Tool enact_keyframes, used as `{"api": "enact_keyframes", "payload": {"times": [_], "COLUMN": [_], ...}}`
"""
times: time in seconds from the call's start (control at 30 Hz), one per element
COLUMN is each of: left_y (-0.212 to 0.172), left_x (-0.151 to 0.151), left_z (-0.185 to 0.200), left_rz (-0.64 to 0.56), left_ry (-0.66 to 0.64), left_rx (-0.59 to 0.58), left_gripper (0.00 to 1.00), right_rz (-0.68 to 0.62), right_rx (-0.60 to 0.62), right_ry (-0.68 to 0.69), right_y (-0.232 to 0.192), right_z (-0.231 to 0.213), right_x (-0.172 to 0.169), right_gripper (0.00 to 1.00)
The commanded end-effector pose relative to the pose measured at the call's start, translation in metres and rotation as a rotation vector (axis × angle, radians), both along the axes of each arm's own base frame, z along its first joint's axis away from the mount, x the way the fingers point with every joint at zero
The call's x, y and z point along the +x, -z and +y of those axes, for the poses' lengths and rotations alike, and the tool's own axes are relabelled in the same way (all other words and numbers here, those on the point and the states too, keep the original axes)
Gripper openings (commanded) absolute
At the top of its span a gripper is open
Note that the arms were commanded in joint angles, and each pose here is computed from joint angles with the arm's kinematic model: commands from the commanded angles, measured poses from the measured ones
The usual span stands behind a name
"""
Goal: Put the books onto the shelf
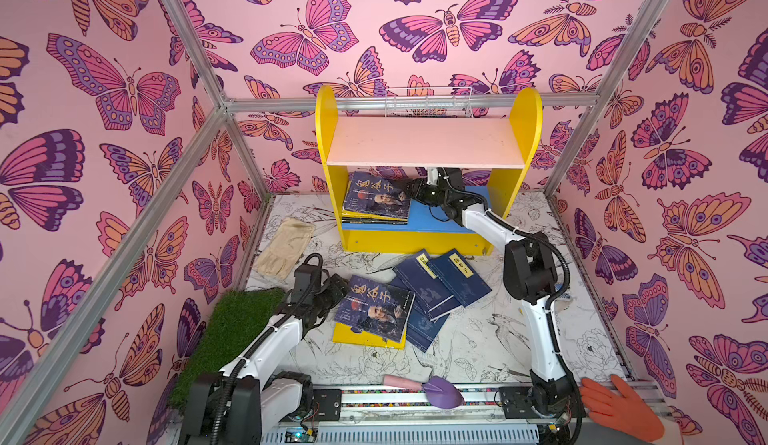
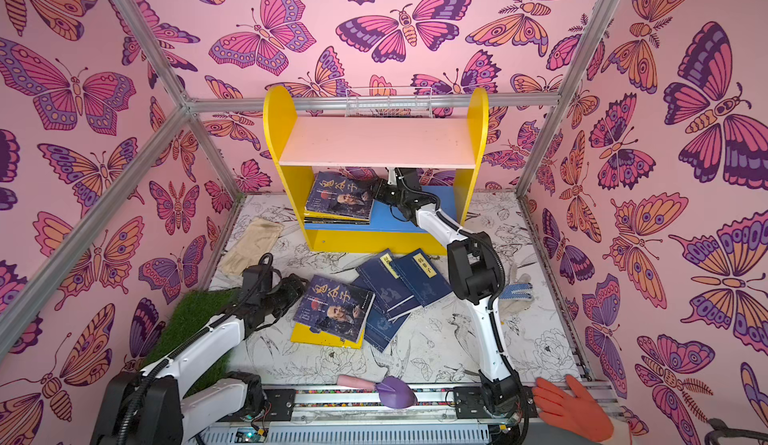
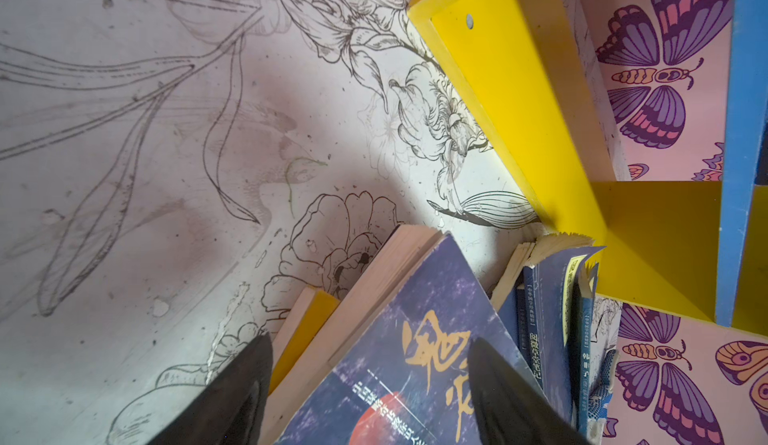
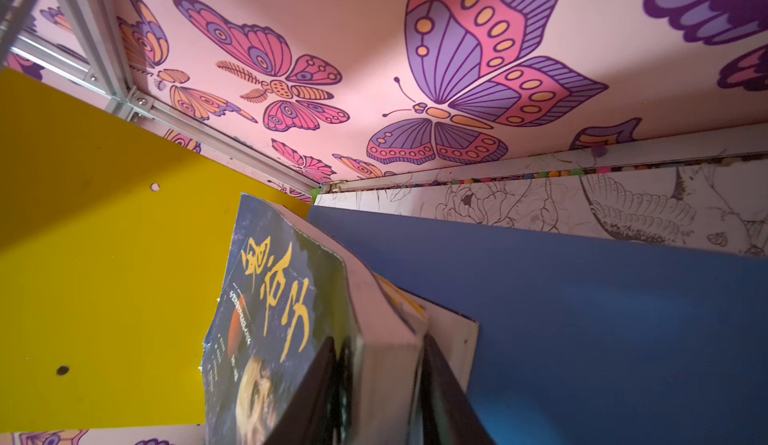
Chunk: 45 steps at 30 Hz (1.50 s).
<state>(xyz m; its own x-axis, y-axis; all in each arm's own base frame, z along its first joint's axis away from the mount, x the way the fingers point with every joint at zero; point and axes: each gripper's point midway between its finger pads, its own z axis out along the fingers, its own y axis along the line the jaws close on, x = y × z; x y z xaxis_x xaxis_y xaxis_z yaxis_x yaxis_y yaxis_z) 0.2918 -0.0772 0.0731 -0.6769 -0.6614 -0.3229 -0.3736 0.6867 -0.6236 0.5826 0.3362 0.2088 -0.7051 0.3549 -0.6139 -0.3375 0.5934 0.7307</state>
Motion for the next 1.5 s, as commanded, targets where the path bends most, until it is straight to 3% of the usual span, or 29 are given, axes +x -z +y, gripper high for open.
{"api": "enact_keyframes", "payload": {"times": [0.0, 0.33, 0.7, 0.87, 1.17, 1.47], "left_y": [-0.007, -0.006, -0.01, -0.009, -0.009, -0.006], "left_x": [0.004, 0.006, 0.007, 0.004, 0.004, 0.005], "left_z": [-0.004, -0.006, -0.01, -0.01, -0.012, -0.014], "left_rz": [-0.017, -0.009, -0.022, -0.023, -0.028, -0.019], "left_ry": [0.021, 0.024, 0.033, 0.034, 0.039, 0.042], "left_rx": [-0.001, -0.003, 0.001, 0.005, 0.01, 0.014], "left_gripper": [0.76, 0.76, 0.76, 0.76, 0.77, 0.77], "right_rz": [-0.027, -0.055, -0.102, -0.163, -0.163, -0.107], "right_rx": [-0.007, -0.069, -0.174, -0.166, -0.14, -0.298], "right_ry": [-0.171, -0.276, -0.15, -0.08, -0.169, -0.272], "right_y": [-0.001, -0.006, -0.019, -0.041, -0.042, -0.002], "right_z": [0.031, 0.042, 0.016, -0.004, -0.011, -0.008], "right_x": [-0.023, -0.042, -0.038, -0.049, -0.098, -0.124], "right_gripper": [0.28, 0.28, 0.66, 0.75, 0.73, 0.65]}}
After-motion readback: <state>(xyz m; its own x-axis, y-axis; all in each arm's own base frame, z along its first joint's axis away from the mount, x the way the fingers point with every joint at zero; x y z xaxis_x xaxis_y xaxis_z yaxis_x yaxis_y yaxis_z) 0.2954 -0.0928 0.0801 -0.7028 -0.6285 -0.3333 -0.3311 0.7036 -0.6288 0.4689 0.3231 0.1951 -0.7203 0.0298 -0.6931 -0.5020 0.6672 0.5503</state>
